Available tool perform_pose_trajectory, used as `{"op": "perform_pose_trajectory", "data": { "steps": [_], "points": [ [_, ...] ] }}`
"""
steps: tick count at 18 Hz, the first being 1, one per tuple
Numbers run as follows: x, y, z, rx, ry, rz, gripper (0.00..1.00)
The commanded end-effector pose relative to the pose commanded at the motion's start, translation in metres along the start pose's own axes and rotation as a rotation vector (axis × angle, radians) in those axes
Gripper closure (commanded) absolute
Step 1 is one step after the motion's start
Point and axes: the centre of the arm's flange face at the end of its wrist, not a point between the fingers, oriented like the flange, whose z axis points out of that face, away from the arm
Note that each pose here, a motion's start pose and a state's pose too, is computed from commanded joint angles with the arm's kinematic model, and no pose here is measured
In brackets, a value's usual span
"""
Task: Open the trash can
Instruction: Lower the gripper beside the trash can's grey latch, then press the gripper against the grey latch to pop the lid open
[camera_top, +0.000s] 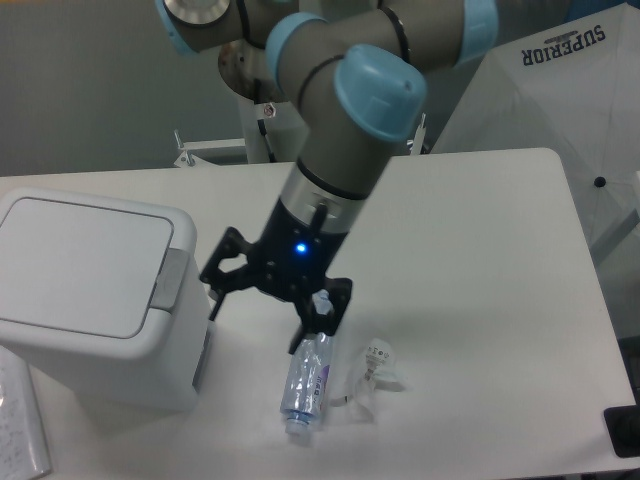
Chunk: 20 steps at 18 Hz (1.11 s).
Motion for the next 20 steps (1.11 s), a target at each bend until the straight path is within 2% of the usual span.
{"op": "perform_pose_trajectory", "data": {
  "steps": [5,9,20],
  "points": [
    [0.006,0.009,0.005,0.02,-0.015,0.011,0.0],
    [0.007,0.008,0.008,0.016,-0.012,-0.038,0.0],
    [0.01,0.009,0.018,0.001,-0.007,-0.068,0.0]
  ]
}}
